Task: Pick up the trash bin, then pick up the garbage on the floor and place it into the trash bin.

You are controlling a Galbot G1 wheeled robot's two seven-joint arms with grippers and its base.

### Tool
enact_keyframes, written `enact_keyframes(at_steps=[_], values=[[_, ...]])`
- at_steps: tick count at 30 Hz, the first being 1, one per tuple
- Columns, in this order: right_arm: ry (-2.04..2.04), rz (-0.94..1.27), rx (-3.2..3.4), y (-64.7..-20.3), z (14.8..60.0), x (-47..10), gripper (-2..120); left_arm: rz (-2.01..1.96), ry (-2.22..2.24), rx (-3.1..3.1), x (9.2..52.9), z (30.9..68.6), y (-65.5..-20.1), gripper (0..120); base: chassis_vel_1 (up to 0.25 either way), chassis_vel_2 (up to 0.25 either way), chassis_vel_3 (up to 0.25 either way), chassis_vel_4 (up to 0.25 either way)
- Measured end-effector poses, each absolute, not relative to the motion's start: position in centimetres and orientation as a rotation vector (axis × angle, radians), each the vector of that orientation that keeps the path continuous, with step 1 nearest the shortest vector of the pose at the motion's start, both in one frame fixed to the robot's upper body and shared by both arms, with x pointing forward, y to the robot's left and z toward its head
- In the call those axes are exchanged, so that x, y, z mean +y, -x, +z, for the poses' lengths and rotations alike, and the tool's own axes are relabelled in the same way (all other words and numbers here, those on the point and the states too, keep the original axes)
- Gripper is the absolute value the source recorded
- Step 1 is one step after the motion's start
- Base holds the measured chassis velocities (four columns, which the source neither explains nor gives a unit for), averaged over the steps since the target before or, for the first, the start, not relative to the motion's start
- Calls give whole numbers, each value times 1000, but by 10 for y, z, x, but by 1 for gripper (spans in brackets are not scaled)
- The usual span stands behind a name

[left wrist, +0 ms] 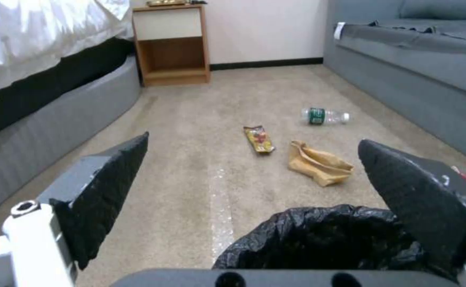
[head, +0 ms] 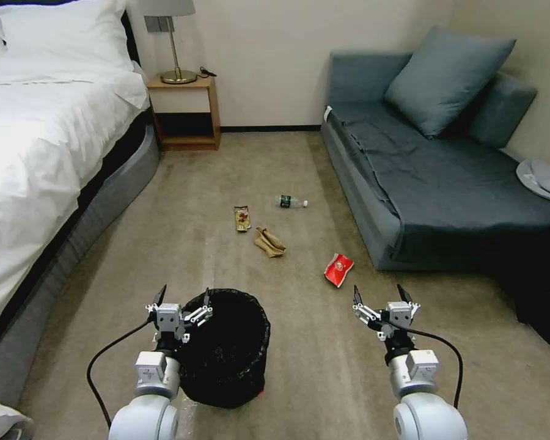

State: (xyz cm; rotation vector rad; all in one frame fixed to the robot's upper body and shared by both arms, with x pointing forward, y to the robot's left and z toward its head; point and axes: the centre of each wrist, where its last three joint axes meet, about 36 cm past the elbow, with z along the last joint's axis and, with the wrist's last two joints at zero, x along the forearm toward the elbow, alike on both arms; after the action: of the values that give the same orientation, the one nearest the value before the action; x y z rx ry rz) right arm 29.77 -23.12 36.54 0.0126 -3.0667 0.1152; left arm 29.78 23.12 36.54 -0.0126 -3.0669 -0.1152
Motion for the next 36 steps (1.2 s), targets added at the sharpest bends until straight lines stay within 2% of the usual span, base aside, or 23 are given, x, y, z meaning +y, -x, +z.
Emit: enact_keyframes(at_steps=[36], values=[[-13, 115, -3067, -298, 365, -231, 100, -115, 13, -3067, 231, 365, -298, 100, 0, 0, 0, 0]])
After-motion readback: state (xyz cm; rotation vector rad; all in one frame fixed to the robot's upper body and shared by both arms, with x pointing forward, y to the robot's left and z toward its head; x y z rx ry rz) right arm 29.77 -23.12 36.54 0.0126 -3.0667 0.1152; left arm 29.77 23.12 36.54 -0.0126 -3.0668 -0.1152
